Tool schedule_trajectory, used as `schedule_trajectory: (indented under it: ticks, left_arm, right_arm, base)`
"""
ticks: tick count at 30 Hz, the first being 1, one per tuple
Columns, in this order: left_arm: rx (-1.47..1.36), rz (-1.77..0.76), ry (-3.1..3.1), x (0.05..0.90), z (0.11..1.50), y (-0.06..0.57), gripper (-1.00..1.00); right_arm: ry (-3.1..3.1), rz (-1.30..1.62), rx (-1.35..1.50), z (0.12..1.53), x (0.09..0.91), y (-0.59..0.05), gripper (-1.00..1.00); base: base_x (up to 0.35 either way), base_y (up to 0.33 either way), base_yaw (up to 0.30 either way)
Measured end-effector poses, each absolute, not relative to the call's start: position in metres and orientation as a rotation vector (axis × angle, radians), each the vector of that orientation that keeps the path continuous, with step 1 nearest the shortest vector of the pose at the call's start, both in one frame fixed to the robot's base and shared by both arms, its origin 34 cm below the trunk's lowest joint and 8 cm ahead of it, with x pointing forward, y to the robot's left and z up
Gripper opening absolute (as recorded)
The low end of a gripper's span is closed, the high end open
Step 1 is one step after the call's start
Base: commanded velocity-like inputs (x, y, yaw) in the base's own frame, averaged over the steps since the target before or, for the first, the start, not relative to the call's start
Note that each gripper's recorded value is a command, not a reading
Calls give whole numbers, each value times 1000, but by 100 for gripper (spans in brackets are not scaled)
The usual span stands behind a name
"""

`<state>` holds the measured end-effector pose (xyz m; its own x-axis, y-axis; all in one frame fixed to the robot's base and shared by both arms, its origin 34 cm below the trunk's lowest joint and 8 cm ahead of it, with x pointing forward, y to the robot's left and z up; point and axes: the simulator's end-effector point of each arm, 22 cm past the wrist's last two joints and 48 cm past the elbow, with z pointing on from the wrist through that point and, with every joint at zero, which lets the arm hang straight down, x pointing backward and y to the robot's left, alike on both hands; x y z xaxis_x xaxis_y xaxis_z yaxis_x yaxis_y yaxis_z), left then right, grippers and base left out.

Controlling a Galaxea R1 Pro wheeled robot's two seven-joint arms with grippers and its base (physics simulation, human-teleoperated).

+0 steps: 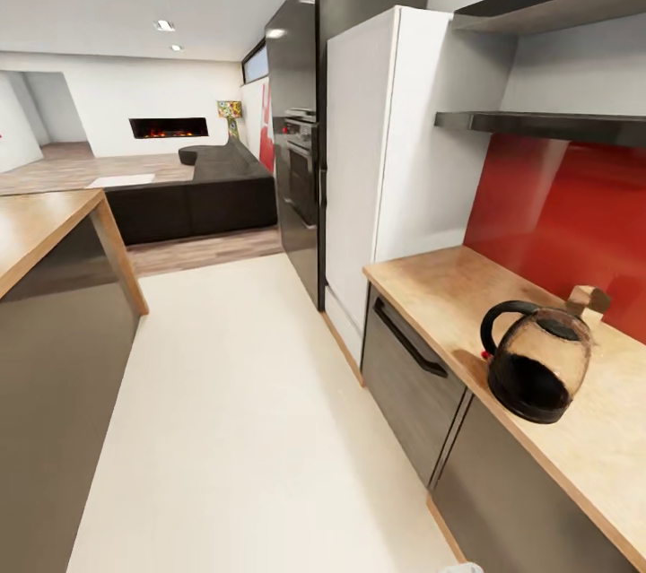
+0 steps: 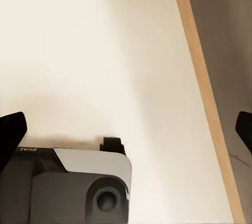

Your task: Set up a coffee station on the kitchen countertop: keep the coffee maker on the countertop, move the bottle of coffee from the kitchen shelf to the counter next to the coffee maker, place a paper coffee filter on top of the coffee maker, put the saucer next to the coffee maker with the coffee cup on the saucer, and place the electric kettle next to the coffee maker.

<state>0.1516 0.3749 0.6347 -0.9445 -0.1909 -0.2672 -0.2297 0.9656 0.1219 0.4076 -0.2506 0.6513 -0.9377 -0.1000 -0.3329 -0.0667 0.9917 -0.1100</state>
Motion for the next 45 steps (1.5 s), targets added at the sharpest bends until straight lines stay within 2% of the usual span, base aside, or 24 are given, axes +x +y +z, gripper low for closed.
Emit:
schedule_trajectory:
  ticks: [26,35,45]
  left_arm:
    - [-313,221,2858,153,635,375,100]
    - [-313,222,2857,153,635,376,100]
    - [-315,221,2857,153,635,375,100]
  right_arm:
    - [2785,-126,-172,652,408,-239,100]
    - [2789,-73,-175,652,405,-211,100]
    - [2792,-67,-175,651,403,-209,100]
  base:
    - [335,27,0]
    - [329,112,-1]
    - [286,204,-194]
